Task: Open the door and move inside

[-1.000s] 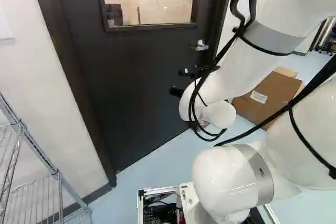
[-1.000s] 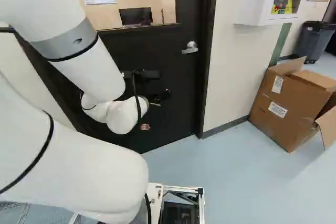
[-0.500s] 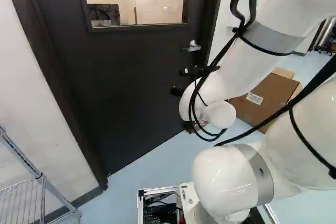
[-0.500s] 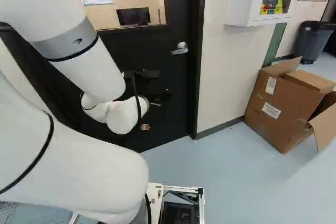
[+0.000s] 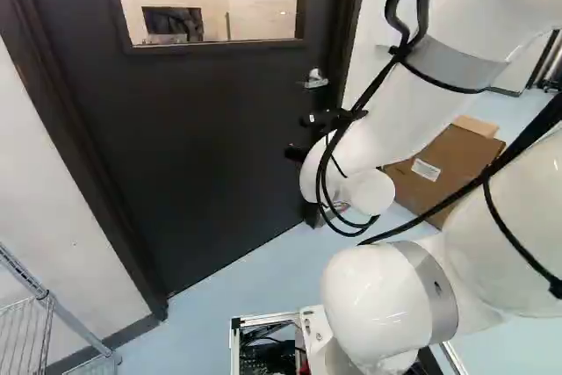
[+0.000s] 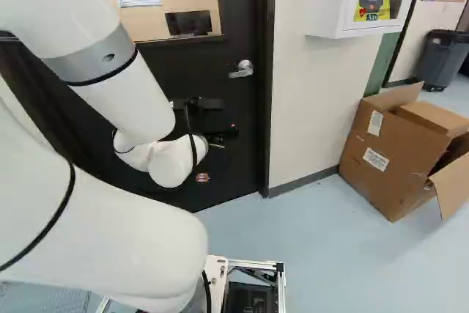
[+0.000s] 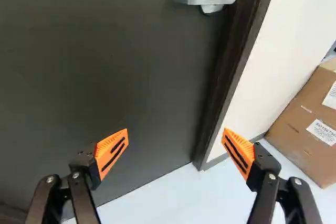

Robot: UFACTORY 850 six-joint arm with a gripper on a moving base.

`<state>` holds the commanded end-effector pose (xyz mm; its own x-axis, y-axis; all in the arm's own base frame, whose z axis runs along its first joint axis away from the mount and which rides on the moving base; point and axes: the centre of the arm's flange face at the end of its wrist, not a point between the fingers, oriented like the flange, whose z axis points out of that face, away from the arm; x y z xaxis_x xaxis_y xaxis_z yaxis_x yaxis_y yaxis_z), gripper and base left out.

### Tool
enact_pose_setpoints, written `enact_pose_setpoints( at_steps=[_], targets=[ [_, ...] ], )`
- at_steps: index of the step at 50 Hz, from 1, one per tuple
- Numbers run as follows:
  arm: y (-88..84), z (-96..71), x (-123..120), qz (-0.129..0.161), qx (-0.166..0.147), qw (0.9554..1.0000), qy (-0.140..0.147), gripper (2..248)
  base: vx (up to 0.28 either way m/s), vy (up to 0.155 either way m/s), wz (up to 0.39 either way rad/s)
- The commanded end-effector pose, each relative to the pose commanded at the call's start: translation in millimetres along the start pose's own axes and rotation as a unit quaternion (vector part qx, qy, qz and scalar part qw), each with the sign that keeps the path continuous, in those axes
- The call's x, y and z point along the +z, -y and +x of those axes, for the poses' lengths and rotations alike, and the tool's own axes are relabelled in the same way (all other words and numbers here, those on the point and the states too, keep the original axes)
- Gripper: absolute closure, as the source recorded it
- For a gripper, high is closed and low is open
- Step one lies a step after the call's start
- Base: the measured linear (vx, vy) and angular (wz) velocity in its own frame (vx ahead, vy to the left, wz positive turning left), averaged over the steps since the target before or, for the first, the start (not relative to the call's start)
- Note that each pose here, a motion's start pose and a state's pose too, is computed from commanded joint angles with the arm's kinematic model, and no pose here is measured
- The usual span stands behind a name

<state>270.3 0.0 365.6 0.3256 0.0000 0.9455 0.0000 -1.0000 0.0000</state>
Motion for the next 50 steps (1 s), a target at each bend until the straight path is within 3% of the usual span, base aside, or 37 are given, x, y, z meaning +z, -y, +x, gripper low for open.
enact_pose_setpoints(
  at_steps=[29,50],
  targets=[
    [0.0,0.0,0.0,0.000,0.000,1.0000,0.000,3,0.045,-0.093,0.199],
    [0.0,0.0,0.0,0.000,0.000,1.0000,0.000,3,0.037,-0.029,0.157]
  ],
)
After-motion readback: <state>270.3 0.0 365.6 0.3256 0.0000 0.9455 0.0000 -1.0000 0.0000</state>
